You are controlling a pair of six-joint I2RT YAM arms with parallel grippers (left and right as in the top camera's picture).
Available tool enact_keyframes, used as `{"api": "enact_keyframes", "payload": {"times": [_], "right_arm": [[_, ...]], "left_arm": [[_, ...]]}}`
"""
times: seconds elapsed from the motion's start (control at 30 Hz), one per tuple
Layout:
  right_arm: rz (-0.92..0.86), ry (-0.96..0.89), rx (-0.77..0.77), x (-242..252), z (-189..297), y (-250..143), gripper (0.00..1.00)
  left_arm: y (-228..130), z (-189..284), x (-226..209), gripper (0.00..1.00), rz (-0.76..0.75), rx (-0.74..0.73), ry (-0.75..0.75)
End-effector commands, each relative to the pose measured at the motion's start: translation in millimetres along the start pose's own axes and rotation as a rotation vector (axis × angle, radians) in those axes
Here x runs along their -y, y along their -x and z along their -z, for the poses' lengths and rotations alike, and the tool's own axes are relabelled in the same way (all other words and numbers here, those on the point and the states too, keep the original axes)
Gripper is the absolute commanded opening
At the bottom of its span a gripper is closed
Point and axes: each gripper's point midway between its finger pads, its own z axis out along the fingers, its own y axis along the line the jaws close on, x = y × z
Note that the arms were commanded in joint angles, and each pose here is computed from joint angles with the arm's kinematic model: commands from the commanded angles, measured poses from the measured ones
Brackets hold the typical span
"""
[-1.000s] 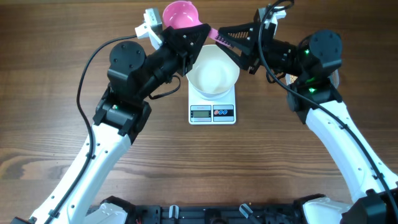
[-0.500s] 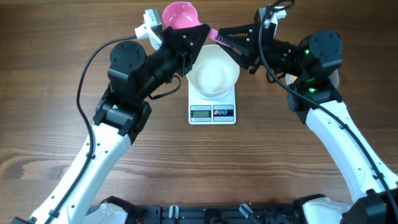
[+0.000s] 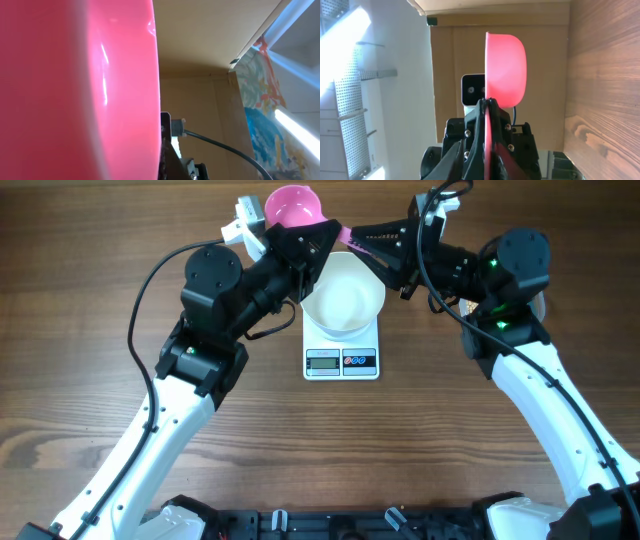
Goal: Scoop item into bowl and weigh 150g on scale
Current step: 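Grasp the scoop handle with the right gripper and release the left gripper, then carry the pink scoop with the right gripper over the soybean tub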
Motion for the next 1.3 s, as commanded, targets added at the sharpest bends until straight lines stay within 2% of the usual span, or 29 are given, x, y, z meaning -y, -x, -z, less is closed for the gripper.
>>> {"api": "enact_keyframes", "payload": {"times": [0.0, 0.13, 0.2, 0.27, 0.3, 0.4, 0.47, 0.77, 0.83, 0.97, 1.13, 1.2, 1.27], "right_arm": [[0.005, 0.006, -0.008, -9.3, -1.6, -3.8, 0.17], [-0.026, -0.015, -0.004, -2.7, -1.6, -2.7, 0.11], [-0.017, -0.015, -0.004, -2.7, -1.6, -2.7, 0.04], [0.004, -0.015, -0.006, -2.7, -1.6, -2.9, 0.05], [0.006, -0.015, -0.006, -2.8, -1.6, -2.9, 0.05], [0.053, 0.007, -0.008, -9.6, -1.5, -3.8, 0.05], [0.085, 0.024, 0.001, -14.7, -0.9, -2.5, 0.05], [0.18, -0.023, 0.178, -9.0, 18.4, 39.6, 0.05], [0.23, -0.086, 0.225, -9.8, 23.2, 51.8, 0.05], [0.385, -0.344, 0.347, -18.7, 42.8, 72.5, 0.05], [0.593, -0.881, 0.565, -16.6, 117.7, 88.6, 0.05], [0.656, -1.108, 0.575, -5.2, 151.7, 86.7, 0.05], [0.655, -1.256, 0.526, 14.3, 171.8, 80.5, 0.04]], "left_arm": [[1.1, -3.4, 0.6, 0.04, 0.006, 0.01, 0.0], [1.1, -3.4, 0.6, 0.04, 0.006, 0.01, 0.0], [1.1, -3.4, 0.6, 0.04, 0.006, 0.01, 0.0], [1.0, -3.4, 0.6, 0.06, 0.006, 0.009, 0.0], [1.0, -3.4, 0.5, 0.11, 0.006, 0.009, 0.0], [1.0, -3.4, 0.4, 0.54, 0.006, 0.009, 0.001], [1.0, -3.4, 0.4, 0.74, 0.005, 0.009, 0.001], [-1.4, -2.8, -13.9, 0.99, -0.185, -0.008, 0.057], [-0.5, -0.9, -20.2, 1.0, -0.27, -0.005, 0.088], [10.8, 19.1, -41.0, 1.0, -0.405, 0.006, 0.217], [27.3, 68.9, -93.3, 0.99, -0.473, -0.048, 0.505], [24.9, 83.4, -107.2, 0.99, -0.489, -0.086, 0.578], [25.4, 84.8, -108.2, 1.0, -0.484, -0.084, 0.583]]}}
